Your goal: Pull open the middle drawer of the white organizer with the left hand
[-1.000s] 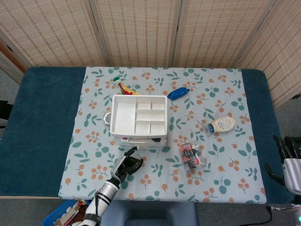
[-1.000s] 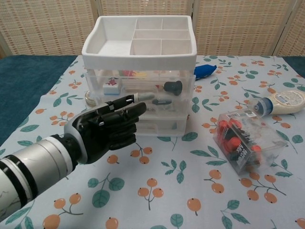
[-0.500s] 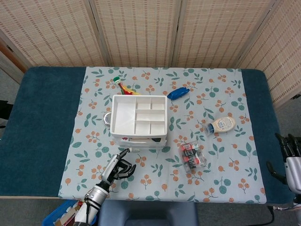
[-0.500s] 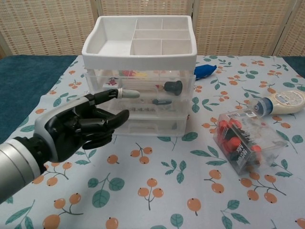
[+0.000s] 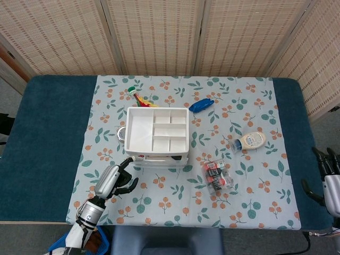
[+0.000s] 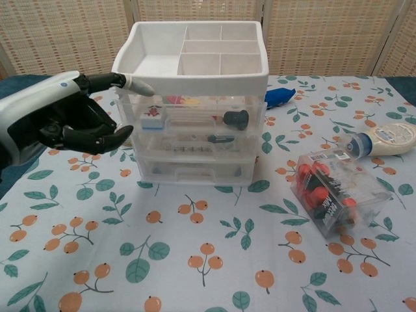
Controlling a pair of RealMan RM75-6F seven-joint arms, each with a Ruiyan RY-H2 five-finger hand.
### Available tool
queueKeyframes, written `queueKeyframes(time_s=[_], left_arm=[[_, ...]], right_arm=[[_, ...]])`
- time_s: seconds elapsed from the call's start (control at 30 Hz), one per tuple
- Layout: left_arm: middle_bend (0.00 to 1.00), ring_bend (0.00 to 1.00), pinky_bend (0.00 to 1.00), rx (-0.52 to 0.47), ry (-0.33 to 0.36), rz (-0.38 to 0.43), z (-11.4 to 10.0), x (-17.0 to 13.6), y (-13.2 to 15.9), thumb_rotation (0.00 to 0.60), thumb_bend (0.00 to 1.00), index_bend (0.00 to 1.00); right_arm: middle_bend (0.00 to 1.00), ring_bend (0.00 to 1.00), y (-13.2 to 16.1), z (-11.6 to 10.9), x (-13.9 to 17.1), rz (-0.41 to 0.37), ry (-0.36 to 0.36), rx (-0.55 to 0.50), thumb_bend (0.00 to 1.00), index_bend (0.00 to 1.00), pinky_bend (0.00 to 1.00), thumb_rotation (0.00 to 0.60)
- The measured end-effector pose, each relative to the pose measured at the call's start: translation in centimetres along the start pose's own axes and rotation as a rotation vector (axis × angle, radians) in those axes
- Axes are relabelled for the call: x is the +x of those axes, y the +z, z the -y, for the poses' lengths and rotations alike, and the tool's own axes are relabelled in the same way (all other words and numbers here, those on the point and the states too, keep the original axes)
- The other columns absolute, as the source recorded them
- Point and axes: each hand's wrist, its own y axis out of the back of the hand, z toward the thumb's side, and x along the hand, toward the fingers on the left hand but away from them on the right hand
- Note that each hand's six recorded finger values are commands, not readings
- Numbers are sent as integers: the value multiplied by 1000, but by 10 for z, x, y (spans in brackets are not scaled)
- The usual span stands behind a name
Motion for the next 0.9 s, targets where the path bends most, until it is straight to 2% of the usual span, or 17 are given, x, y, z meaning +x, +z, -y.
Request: queueKeyframes(time_s=[0.3, 0.5, 0.9], left_arm=[[1000, 1000, 1000, 54, -3, 18, 4, 6, 4, 600, 432, 242], [1000, 1000, 1000, 122, -9, 29, 11, 10, 4, 600, 432, 249], [1000, 1000, 1000, 212, 25, 36, 16, 19, 3, 600, 432, 252]], right_arm=[[145, 73, -2, 0, 2, 8, 0, -1, 363, 0, 145, 600], [145, 73, -5, 1, 4, 19, 3, -2, 363, 0, 145, 600], [145, 73, -10, 2, 6, 30, 3, -7, 364, 0, 145, 600]])
